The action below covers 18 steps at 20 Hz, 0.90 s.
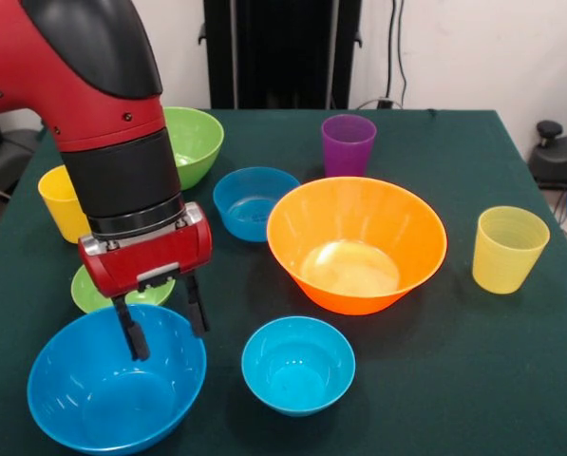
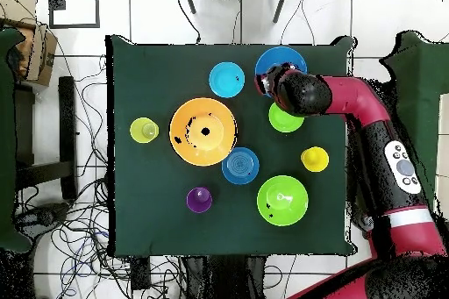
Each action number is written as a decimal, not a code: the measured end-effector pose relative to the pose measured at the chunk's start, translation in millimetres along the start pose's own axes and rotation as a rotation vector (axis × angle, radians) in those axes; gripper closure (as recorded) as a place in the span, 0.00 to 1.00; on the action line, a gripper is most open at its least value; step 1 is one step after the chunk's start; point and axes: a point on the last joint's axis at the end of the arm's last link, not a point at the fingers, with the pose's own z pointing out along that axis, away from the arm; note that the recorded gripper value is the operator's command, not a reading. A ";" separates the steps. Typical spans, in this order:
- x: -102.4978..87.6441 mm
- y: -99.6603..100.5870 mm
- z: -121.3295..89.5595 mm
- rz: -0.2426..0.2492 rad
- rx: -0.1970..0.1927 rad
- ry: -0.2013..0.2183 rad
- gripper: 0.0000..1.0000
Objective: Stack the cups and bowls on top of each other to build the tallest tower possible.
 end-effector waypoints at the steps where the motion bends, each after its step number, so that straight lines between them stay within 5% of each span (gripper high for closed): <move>1: -0.1 1.1 -0.6 -0.003 0.000 0.001 0.00; 18: 9.2 14.2 -20.7 -0.070 0.029 0.048 0.00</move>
